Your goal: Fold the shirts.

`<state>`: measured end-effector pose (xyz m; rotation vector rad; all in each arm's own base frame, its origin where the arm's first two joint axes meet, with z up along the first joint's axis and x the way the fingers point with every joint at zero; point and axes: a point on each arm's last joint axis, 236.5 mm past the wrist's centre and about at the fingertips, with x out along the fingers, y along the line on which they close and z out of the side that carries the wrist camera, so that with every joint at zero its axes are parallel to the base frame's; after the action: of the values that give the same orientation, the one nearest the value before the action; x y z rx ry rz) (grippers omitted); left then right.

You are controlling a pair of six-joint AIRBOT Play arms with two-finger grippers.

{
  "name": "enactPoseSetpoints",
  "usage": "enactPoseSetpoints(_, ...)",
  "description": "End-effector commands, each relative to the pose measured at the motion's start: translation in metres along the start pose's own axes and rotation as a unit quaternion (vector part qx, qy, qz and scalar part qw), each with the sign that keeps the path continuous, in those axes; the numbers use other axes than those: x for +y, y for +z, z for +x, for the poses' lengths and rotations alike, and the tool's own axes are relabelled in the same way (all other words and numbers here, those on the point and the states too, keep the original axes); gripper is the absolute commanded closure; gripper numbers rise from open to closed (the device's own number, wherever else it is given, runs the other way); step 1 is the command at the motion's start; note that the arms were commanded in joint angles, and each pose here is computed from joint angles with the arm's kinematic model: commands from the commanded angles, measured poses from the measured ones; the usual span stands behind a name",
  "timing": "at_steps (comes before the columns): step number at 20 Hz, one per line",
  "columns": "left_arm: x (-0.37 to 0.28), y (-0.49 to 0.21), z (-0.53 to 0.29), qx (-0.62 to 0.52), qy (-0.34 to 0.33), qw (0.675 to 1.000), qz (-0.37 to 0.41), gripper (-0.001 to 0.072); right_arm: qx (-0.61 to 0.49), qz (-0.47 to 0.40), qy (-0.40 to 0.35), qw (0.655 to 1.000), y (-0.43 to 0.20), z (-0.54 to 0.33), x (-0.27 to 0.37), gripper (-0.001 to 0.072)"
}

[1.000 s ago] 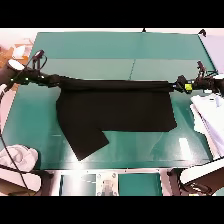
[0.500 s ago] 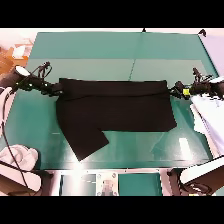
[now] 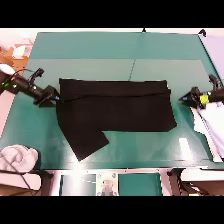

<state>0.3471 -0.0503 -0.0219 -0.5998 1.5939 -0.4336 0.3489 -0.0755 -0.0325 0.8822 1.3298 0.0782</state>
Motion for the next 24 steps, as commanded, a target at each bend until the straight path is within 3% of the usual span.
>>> enactPoseSetpoints(1,0.013,-0.072,0.005,-0.007,0.018,0.999,-0.045,0.0070,-0.018,0.095,-0.018,0.995,-0.073,0.000,-0.033,0.0411)
enactPoseSetpoints(2,0.020,-0.090,0.009,-0.019,0.029,0.998,-0.057,0.0071,-0.031,0.123,-0.021,0.992,-0.089,0.005,-0.042,0.0406)
enactPoseSetpoints(4,0.034,-0.122,0.024,-0.048,0.057,0.993,-0.091,0.0070,-0.043,0.153,-0.027,0.987,-0.119,0.021,-0.054,0.0304)
enactPoseSetpoints(8,0.033,-0.152,0.072,-0.059,0.023,0.990,-0.123,0.0071,-0.057,0.175,-0.045,0.982,-0.142,0.051,-0.074,0.0284)
enactPoseSetpoints(13,0.017,-0.144,0.120,-0.103,0.014,0.989,-0.101,0.0072,-0.088,0.214,-0.023,0.972,-0.134,0.064,-0.075,0.0284)
enactPoseSetpoints(16,0.009,-0.139,0.129,-0.113,0.010,0.989,-0.099,0.0175,-0.085,0.222,-0.013,0.971,-0.129,0.077,-0.069,0.0284)
enactPoseSetpoints(18,0.003,-0.138,0.137,-0.109,-0.004,0.988,-0.113,0.0183,-0.074,0.218,-0.011,0.973,-0.130,0.090,-0.064,0.0289)
enactPoseSetpoints(19,0.001,-0.136,0.137,-0.111,-0.009,0.988,-0.112,0.0401,-0.068,0.206,-0.013,0.976,-0.131,0.093,-0.062,0.0340)
enactPoseSetpoints(20,-0.003,-0.132,0.135,-0.116,-0.012,0.989,-0.093,0.0683,-0.067,0.195,-0.013,0.978,-0.130,0.093,-0.060,0.0501)
enactPoseSetpoints(21,-0.008,-0.126,0.130,-0.121,-0.014,0.989,-0.081,0.0683,-0.069,0.184,-0.011,0.980,-0.126,0.091,-0.058,0.0665)
enactPoseSetpoints(24,-0.022,-0.116,0.105,-0.107,0.011,0.994,-0.019,0.0684,-0.049,0.149,-0.008,0.988,-0.120,0.078,-0.045,0.0693)
